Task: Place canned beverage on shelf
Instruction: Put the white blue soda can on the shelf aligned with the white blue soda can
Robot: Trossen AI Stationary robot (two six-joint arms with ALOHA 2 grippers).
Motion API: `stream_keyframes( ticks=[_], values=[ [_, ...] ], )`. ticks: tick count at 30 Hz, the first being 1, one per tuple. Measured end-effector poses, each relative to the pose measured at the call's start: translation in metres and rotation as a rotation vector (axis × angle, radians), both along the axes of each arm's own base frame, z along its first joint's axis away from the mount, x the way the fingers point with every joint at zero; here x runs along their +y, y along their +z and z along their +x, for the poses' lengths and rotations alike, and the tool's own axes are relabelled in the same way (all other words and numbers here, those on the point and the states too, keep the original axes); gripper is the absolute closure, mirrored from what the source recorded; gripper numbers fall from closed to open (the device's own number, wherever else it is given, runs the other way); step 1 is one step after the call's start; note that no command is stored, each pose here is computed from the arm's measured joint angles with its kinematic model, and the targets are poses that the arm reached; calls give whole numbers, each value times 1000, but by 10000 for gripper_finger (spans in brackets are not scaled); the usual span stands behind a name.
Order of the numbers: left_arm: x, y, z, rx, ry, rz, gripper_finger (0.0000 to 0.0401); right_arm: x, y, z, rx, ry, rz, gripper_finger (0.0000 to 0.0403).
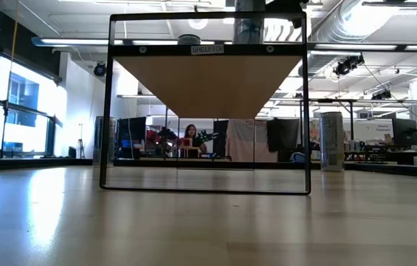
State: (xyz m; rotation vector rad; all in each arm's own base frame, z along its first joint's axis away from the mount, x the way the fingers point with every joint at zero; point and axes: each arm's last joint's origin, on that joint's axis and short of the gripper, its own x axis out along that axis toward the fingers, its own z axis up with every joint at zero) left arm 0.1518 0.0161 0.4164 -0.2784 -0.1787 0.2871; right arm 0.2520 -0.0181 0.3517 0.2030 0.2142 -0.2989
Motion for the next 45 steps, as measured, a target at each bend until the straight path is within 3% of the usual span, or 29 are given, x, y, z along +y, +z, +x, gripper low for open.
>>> stream_keyframes(
  ticks=[17, 32, 38, 45],
  values=[
    [0, 1, 1, 44, 24, 166, 45, -6, -36, 41, 64, -43, -49, 162],
    [-2, 0, 1, 44, -35, 164, 45, -7, -37, 41, 73, -49, -52, 128],
    [-2, 0, 2, 38, -45, 141, 45, -6, -36, 41, 50, -70, 22, 122],
    [-2, 0, 2, 38, -45, 141, 45, -7, -36, 41, 54, -70, 22, 121]
  ],
)
